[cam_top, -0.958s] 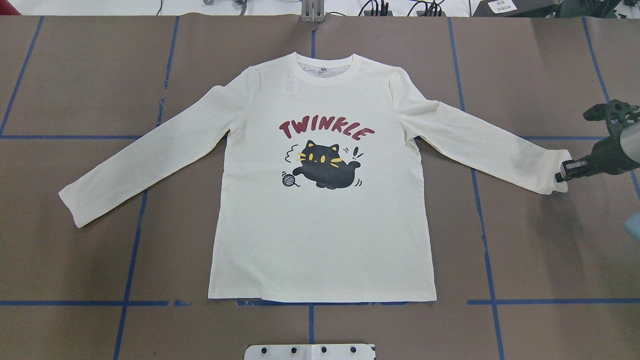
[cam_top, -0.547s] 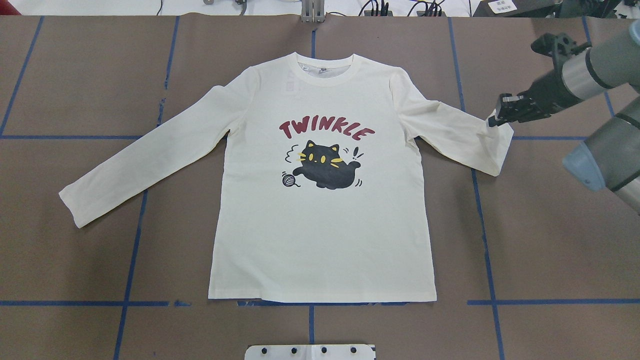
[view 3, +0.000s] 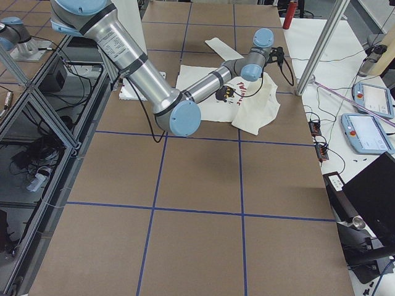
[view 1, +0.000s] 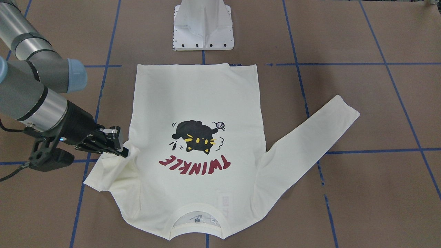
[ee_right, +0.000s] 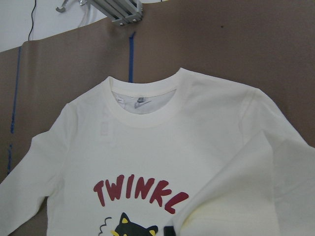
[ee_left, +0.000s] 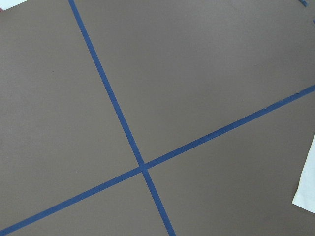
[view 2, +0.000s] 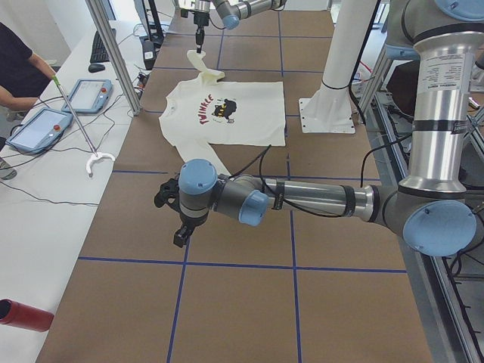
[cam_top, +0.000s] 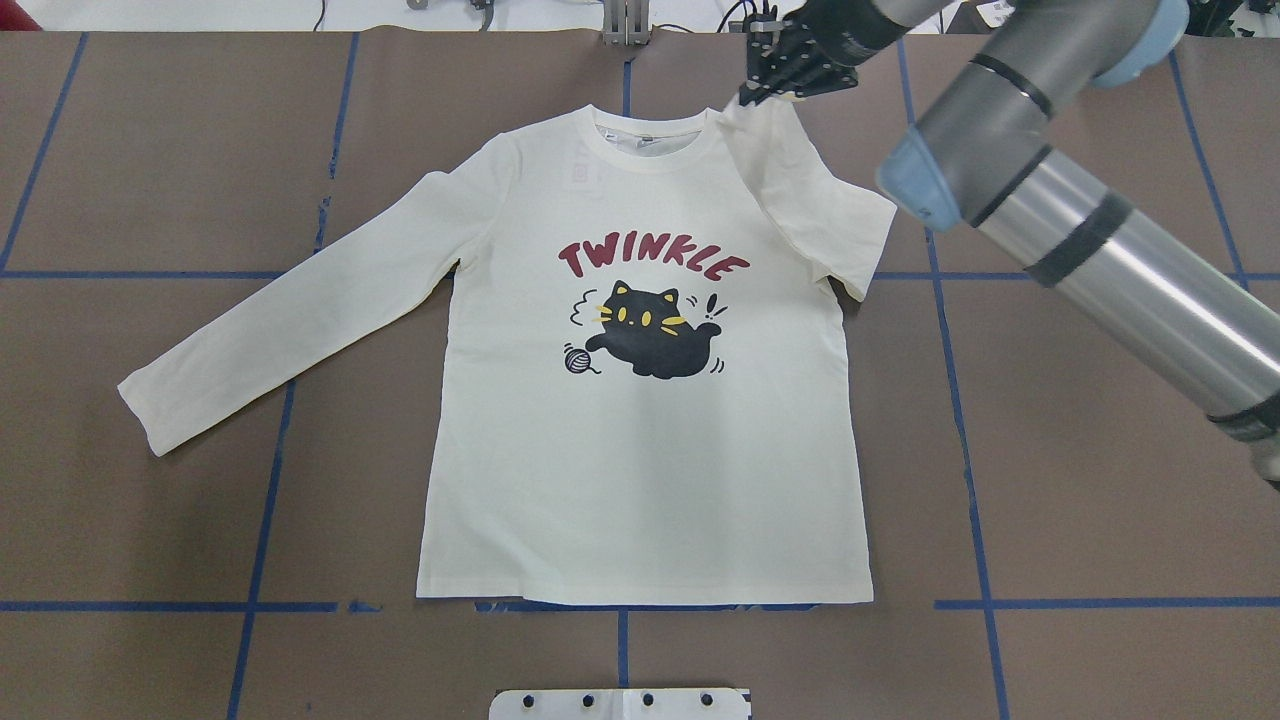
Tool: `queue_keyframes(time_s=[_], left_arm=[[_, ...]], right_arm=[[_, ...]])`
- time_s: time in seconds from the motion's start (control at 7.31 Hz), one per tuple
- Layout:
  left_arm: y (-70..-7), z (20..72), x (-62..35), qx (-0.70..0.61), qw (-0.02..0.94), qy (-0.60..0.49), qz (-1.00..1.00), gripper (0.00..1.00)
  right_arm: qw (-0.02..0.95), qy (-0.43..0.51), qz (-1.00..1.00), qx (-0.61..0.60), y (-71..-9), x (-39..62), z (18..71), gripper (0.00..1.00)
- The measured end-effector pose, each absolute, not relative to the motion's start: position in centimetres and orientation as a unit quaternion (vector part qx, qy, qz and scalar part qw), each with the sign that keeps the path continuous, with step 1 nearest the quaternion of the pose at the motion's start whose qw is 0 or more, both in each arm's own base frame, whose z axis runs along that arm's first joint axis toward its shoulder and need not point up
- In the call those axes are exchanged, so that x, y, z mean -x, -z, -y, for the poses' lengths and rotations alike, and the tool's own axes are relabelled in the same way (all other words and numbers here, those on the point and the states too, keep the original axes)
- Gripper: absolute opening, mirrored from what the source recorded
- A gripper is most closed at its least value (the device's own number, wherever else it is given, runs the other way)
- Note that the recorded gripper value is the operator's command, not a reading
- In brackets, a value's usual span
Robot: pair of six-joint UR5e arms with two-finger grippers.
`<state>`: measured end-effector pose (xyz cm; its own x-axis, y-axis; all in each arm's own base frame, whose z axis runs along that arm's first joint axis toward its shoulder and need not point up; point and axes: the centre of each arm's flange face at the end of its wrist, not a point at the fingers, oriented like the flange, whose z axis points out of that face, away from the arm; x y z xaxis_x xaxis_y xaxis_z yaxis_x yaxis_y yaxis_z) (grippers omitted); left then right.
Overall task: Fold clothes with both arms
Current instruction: 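Carry the grasped sleeve across the shirt chest toward the other sleeve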
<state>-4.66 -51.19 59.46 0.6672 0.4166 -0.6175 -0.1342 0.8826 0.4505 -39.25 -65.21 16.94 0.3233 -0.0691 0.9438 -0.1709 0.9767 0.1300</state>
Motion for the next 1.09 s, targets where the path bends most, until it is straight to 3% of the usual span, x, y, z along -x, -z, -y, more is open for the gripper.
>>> queue_keyframes(time_s=[0.14, 0.41, 0.82, 0.96, 1.09], left_arm=[[-59.6, 51.2, 4.7, -0.186, 0.894, -0.154, -0.378, 1.00], [-59.6, 51.3, 4.7, -0.186, 0.894, -0.154, -0.378, 1.00], [-59.8, 51.3, 4.6, -0.184, 0.894, -0.153, -0.379, 1.00], [-59.9, 51.3, 4.6, -0.184, 0.894, -0.153, -0.379, 1.00], [-59.9, 51.3, 4.6, -0.184, 0.894, -0.153, -0.379, 1.00]], right_arm=[[0.814, -0.032, 0.566, -0.127, -13.1, 46.5, 64.8, 0.00], [0.824, -0.035, 0.541, -0.166, -11.4, 57.0, 61.9, 0.00], [0.811, -0.036, 0.546, -0.207, -11.7, 61.7, 59.5, 0.00], [0.808, -0.034, 0.550, -0.211, -10.7, 62.4, 59.2, 0.94], [0.800, -0.031, 0.559, -0.217, -9.0, 63.4, 58.8, 1.00]])
